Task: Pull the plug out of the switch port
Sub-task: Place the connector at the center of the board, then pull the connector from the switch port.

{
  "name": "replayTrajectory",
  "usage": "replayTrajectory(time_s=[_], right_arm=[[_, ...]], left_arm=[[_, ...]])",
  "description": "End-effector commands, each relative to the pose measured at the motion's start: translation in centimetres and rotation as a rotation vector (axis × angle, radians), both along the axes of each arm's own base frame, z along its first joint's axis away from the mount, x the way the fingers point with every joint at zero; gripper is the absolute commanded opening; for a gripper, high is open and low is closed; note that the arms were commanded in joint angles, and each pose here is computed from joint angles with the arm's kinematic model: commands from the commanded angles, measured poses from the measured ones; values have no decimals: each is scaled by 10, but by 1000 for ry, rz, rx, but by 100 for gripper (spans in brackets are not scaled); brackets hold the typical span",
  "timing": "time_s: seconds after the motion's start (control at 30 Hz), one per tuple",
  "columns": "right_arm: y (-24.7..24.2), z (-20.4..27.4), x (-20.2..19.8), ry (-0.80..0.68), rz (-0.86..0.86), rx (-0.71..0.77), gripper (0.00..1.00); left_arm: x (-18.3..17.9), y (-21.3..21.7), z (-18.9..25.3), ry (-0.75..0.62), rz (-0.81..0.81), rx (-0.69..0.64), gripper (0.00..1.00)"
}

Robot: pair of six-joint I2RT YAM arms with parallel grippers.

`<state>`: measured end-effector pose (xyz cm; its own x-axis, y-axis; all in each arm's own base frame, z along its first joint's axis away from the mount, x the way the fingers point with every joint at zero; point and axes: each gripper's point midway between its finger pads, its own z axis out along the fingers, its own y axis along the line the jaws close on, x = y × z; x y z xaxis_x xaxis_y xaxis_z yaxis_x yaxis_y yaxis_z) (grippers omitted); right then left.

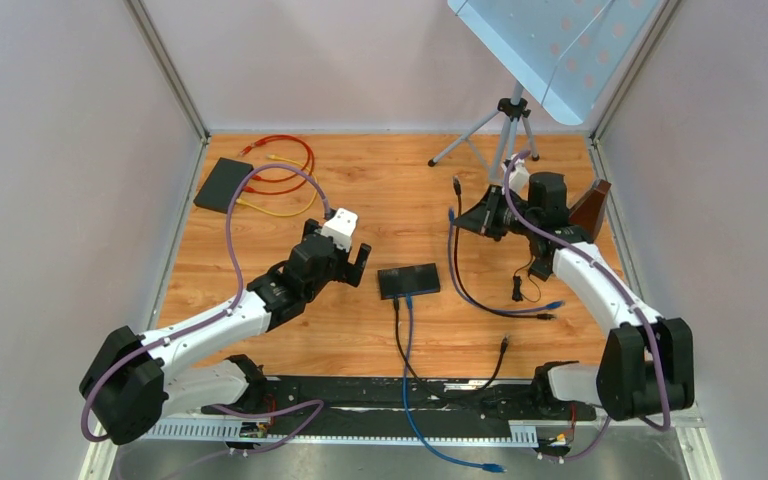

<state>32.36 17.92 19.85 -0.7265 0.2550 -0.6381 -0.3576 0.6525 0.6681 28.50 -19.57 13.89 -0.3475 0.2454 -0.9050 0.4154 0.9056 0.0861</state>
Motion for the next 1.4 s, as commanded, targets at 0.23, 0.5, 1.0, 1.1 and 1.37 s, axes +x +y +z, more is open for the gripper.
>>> replayTrajectory(time_s=[0.23,0.5,1.0,1.1,1.37], right_arm=[[-15,-19,60,106,-298,127,9],[-18,-58,68,147,-313,21,21],[26,-64,-24,157,-149,-10,40],[37,-67,-17,155,-121,-2,33],[56,-103,35,198,-140,-114,20]], left_arm=[[6,-7,23,-40,-9,-60,100],[3,-6,23,-40,-20,-52,100],[4,-42,14,0,-229,15,100],[5,-51,10,14,-272,29,100],[0,-55,-1,58,-307,40,100]])
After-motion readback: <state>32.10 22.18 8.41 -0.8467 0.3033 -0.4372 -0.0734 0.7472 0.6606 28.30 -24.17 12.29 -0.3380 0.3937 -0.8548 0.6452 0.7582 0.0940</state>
